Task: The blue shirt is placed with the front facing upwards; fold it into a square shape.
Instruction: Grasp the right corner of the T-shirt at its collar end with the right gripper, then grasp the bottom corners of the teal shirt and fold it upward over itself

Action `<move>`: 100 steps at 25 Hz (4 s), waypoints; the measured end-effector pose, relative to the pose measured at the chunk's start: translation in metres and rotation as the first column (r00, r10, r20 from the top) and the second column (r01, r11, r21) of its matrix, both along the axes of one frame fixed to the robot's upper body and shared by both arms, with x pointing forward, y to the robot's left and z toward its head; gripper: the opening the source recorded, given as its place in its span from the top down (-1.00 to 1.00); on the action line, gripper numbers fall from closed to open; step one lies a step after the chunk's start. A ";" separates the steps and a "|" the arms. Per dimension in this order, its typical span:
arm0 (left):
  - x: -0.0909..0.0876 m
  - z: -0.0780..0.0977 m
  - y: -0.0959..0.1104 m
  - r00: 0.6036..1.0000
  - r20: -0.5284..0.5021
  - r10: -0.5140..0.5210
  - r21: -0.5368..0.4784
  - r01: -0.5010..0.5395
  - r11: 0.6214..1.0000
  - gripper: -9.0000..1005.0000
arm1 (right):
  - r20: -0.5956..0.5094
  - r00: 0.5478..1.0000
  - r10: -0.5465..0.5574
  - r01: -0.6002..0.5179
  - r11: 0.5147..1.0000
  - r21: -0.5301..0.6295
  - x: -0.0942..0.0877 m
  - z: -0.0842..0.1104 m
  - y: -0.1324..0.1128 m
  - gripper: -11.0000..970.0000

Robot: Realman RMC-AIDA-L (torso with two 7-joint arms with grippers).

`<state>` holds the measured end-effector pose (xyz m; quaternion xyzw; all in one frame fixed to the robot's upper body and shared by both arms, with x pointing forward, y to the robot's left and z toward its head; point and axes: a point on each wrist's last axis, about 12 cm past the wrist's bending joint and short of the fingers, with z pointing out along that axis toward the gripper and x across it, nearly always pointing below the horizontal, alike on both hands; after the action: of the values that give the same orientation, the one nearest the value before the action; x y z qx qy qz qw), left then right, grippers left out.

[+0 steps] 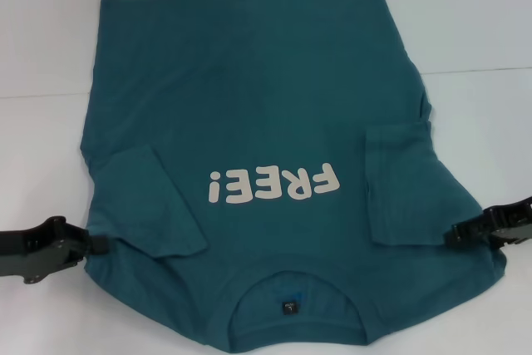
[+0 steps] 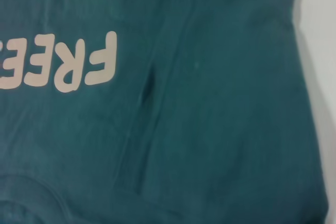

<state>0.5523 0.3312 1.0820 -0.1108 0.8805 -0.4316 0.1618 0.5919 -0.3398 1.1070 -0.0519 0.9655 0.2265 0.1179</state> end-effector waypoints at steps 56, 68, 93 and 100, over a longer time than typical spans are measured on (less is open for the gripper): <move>-0.009 0.011 0.009 0.997 0.016 -0.081 0.003 0.081 0.997 0.94 | 0.012 0.995 0.096 -0.097 0.994 0.058 0.000 0.024 0.006 0.93; -0.040 0.025 0.028 0.954 -0.138 -0.268 0.091 0.282 0.955 0.94 | -0.163 0.963 0.213 -0.207 0.977 0.058 -0.028 0.033 -0.002 0.93; 0.011 0.067 0.019 0.980 -0.006 -0.200 0.006 0.200 0.980 0.94 | 0.185 0.983 0.008 -0.074 0.932 0.354 -0.011 0.049 -0.001 0.92; 0.046 0.079 0.013 0.993 0.058 -0.106 0.040 0.104 0.994 0.94 | 0.277 0.941 -0.194 0.084 0.927 0.367 0.013 0.056 -0.011 0.92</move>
<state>0.5980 0.3441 1.1606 -0.0483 0.8877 -0.4262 0.1673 0.6045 -0.3509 1.1633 0.0046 0.8807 0.3743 0.2902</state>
